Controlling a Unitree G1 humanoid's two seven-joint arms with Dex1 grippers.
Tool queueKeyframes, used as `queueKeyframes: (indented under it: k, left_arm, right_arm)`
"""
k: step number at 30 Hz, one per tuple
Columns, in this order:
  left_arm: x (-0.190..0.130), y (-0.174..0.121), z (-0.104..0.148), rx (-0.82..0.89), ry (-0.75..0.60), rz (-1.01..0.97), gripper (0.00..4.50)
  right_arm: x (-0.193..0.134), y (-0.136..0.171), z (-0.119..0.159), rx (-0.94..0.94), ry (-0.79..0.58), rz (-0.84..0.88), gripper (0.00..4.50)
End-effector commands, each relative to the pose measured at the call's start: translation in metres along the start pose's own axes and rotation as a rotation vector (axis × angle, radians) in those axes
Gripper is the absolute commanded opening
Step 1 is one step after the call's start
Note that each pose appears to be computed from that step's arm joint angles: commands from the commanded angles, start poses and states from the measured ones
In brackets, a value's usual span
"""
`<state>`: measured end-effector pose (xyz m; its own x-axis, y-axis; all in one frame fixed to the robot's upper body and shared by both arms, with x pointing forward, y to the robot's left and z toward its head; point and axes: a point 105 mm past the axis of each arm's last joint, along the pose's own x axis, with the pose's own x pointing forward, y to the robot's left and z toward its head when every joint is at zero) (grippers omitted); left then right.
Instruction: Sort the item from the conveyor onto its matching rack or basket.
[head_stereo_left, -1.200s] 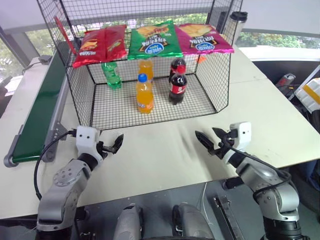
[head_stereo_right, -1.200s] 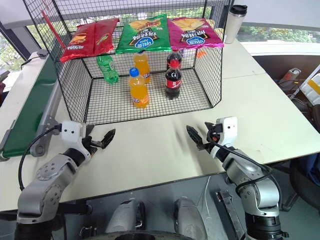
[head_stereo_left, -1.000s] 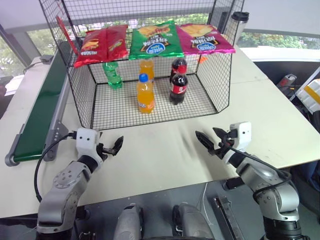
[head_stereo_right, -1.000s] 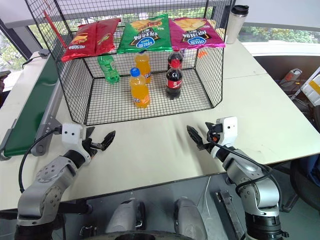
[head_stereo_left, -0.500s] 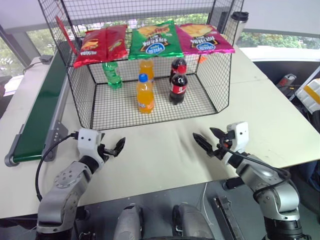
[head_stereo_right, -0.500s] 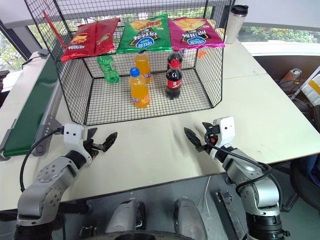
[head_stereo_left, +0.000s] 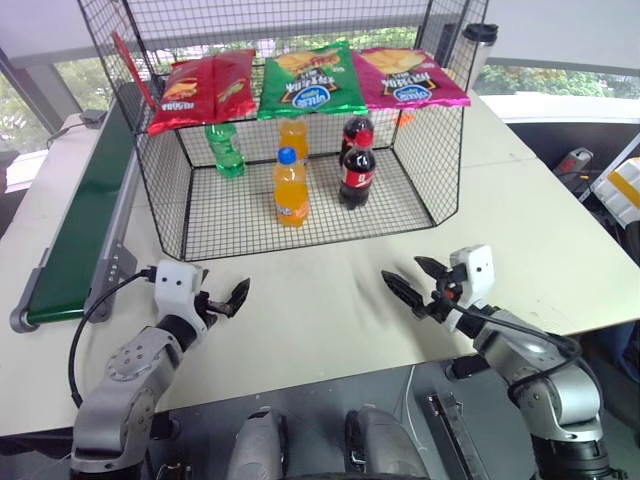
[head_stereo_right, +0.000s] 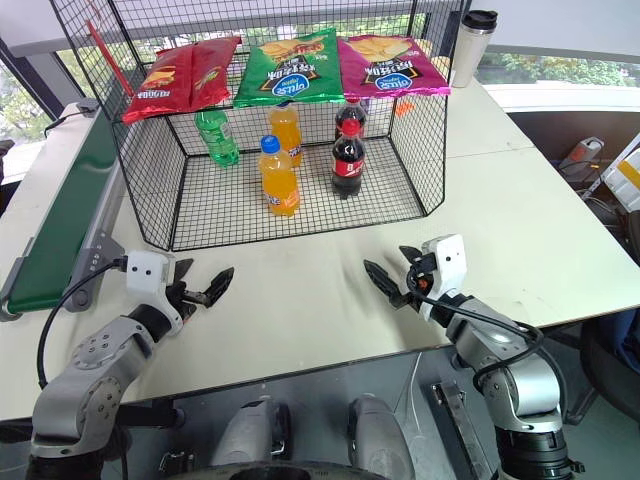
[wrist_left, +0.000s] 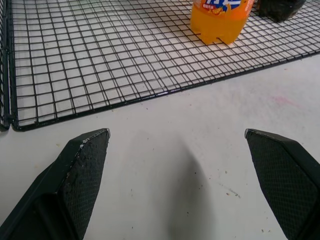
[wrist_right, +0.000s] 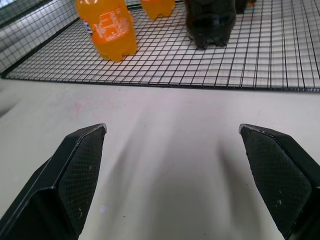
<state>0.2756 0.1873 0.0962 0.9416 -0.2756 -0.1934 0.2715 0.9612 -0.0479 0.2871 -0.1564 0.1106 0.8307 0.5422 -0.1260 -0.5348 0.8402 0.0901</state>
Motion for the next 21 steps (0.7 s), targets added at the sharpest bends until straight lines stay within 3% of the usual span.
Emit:
queueKeyframes:
  k: [1, 8, 13, 21]
  left_arm:
    - [-0.007, 0.001, 0.025, 0.073, -0.071, 0.002, 4.50]
    - [-0.018, 0.019, 0.051, 0.084, -0.133, 0.099, 4.50]
    - [-0.025, 0.042, 0.061, 0.028, -0.183, 0.245, 4.50]
    - [-0.048, 0.092, 0.056, -0.049, -0.199, 0.485, 4.50]
  right_arm:
    - [-0.001, 0.013, 0.009, -0.197, 0.010, 0.094, 4.42]
    - [-0.002, 0.023, 0.031, -0.340, -0.062, 0.202, 4.42]
    - [-0.001, 0.040, 0.038, -0.343, -0.096, 0.302, 4.42]
    - [0.013, 0.056, 0.044, -0.324, -0.085, 0.368, 4.42]
